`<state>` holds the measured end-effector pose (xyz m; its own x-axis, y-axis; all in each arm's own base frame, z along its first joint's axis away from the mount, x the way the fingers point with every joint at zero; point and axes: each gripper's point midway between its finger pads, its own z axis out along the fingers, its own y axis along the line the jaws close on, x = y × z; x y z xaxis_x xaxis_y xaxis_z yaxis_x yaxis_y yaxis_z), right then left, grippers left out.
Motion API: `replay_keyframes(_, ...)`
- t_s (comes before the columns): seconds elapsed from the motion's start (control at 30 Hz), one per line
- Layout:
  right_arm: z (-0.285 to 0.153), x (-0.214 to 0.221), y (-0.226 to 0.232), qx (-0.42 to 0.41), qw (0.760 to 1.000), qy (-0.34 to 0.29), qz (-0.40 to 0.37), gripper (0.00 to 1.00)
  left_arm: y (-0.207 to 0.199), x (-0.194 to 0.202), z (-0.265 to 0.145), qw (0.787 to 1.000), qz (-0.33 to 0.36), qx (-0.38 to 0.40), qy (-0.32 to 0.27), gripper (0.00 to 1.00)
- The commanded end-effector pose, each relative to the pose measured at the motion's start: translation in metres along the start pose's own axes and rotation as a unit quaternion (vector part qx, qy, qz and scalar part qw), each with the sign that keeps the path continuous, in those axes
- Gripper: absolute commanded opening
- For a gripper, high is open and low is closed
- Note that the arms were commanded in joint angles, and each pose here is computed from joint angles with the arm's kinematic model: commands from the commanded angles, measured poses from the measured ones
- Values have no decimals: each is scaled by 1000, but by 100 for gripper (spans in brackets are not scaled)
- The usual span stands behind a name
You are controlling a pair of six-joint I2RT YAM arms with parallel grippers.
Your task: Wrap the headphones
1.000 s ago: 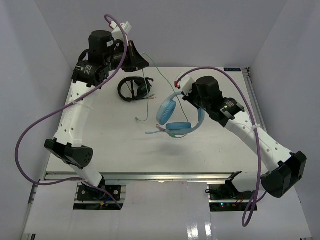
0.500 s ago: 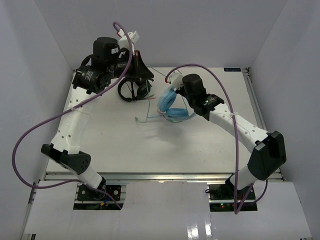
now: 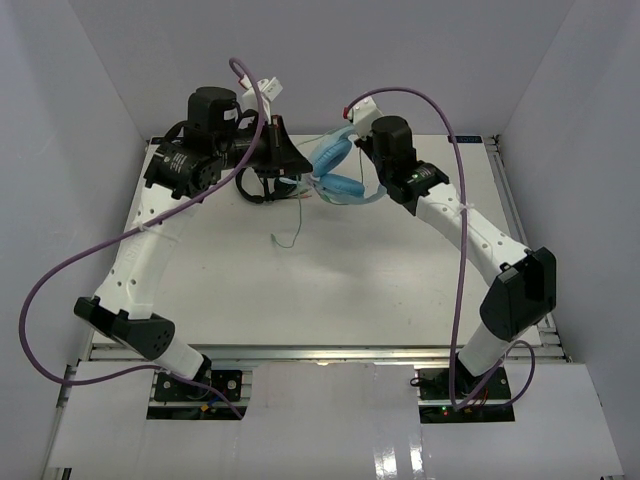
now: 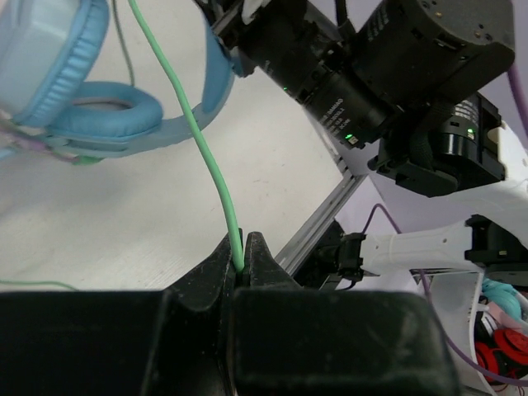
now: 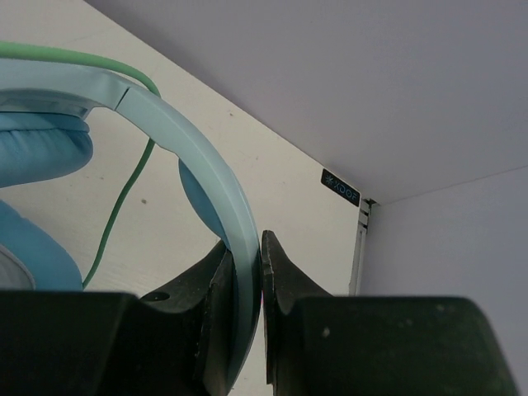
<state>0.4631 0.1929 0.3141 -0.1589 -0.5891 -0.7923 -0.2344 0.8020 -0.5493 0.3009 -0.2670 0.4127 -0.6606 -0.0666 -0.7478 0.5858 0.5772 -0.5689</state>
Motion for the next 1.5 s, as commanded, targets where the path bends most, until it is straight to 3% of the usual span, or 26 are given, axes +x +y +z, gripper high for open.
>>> replay_keyframes(0.0,-7,-53,-41,27,985,-61,157,8,-32,8,3,999,-6,53,-14,0)
replay_keyframes(0.23,-23,-62,-69,-59,945,-83,312,8,-27,30,54,999,-7,30,-34,0)
replay_keyframes(0.43,-42,-49,-92,-167,881,-89,434,8,-33,42,92,998,20,22,-61,1)
replay_keyframes(0.53,-55,-48,-94,-200,856,-92,469,8,-33,48,110,996,47,16,-73,9)
replay_keyframes(0.63,-67,-48,-93,-227,841,-96,481,8,-33,57,123,992,79,27,-97,26)
replay_keyframes(0.77,-83,-48,-96,-248,828,-100,492,8,-28,73,126,985,110,49,-127,46)
replay_keyframes(0.97,-98,-43,-93,-277,814,-94,502,8,-14,112,126,972,165,80,-147,61)
replay_keyframes(1.1,-100,-38,-92,-270,821,-91,494,8,-5,139,116,955,220,96,-173,74)
replay_keyframes(1.2,-100,-33,-91,-264,827,-84,489,8,4,153,105,941,258,92,-200,81)
replay_keyframes(1.47,-104,-33,-89,-271,828,-82,484,8,48,198,112,909,390,50,-137,83)
